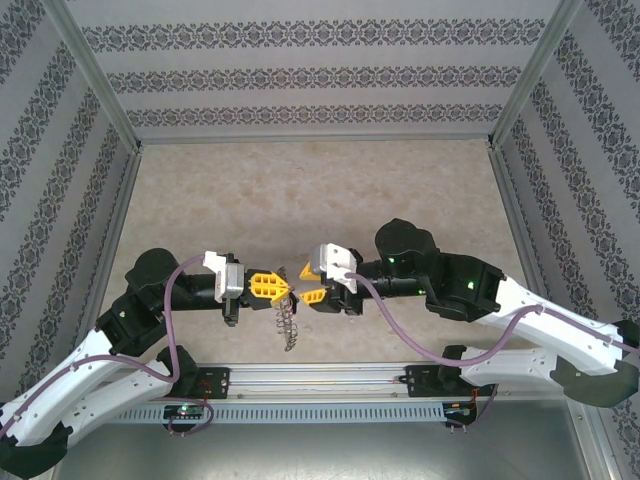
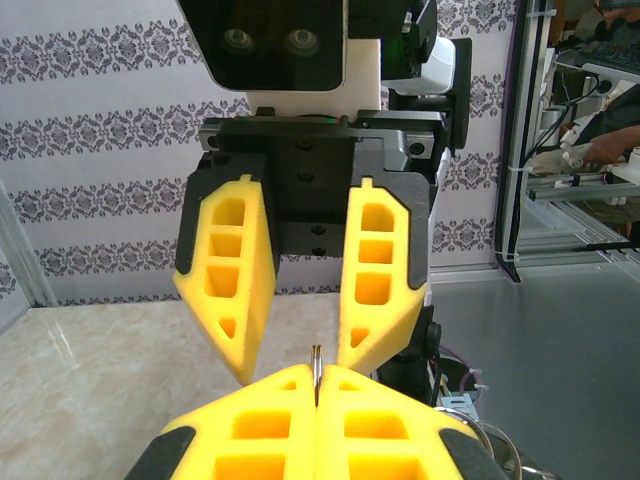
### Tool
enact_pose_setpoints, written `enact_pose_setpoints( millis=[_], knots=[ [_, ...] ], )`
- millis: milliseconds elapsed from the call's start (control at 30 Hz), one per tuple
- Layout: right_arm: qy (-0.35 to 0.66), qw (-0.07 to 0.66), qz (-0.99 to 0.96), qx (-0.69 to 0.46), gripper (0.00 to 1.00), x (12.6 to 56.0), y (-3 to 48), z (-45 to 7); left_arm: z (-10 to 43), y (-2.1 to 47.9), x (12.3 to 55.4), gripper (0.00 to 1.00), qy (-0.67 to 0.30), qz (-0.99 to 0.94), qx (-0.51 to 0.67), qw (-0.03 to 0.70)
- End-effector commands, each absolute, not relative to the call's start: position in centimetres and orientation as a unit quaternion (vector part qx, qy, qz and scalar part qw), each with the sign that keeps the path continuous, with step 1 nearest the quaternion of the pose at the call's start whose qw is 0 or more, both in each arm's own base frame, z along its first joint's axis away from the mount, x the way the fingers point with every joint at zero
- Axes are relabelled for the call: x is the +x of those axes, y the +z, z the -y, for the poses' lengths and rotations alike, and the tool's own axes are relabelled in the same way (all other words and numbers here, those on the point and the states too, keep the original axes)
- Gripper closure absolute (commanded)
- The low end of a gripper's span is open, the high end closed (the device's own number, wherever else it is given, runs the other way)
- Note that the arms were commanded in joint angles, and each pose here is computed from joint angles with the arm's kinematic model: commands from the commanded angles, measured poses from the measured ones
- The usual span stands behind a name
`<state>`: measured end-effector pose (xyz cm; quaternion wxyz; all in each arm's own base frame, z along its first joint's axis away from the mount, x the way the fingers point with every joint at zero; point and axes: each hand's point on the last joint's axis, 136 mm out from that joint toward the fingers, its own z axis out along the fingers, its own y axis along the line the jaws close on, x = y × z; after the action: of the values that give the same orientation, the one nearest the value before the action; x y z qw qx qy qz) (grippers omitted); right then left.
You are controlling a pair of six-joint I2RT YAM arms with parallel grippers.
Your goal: Put the keys on the keyring
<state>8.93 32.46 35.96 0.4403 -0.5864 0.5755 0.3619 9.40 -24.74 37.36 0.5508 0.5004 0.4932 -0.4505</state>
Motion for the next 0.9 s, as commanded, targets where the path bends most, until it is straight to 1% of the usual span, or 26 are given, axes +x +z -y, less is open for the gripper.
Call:
enact_pose_setpoints(
  millis=[0, 133, 333, 600, 867],
  knots=[
    [0.371, 0.446, -0.573, -0.578, 0.59, 8.8, 35.9, -32.8, 24.3, 39.8, 8.3, 1.00, -0.455, -0.456, 0.504, 0.576],
    [0.380, 0.435, -0.574, -0.581, 0.55, 8.4, 35.0, -33.4, 24.3, 39.8, 8.4, 1.00, -0.455, -0.458, 0.502, 0.576],
    [0.395, 0.425, -0.572, -0.580, 0.54, 8.1, 34.3, -34.1, 24.4, 39.8, 8.6, 1.00, -0.452, -0.461, 0.500, 0.578],
    [0.387, 0.427, -0.581, -0.574, 0.67, 8.8, 33.6, -34.7, 24.3, 39.7, 8.7, 1.00, -0.451, -0.462, 0.499, 0.578],
    [0.379, 0.434, -0.586, -0.570, 0.76, 9.1, 33.6, -34.4, 24.3, 39.8, 8.7, 1.00, -0.450, -0.461, 0.497, 0.581]
  ],
)
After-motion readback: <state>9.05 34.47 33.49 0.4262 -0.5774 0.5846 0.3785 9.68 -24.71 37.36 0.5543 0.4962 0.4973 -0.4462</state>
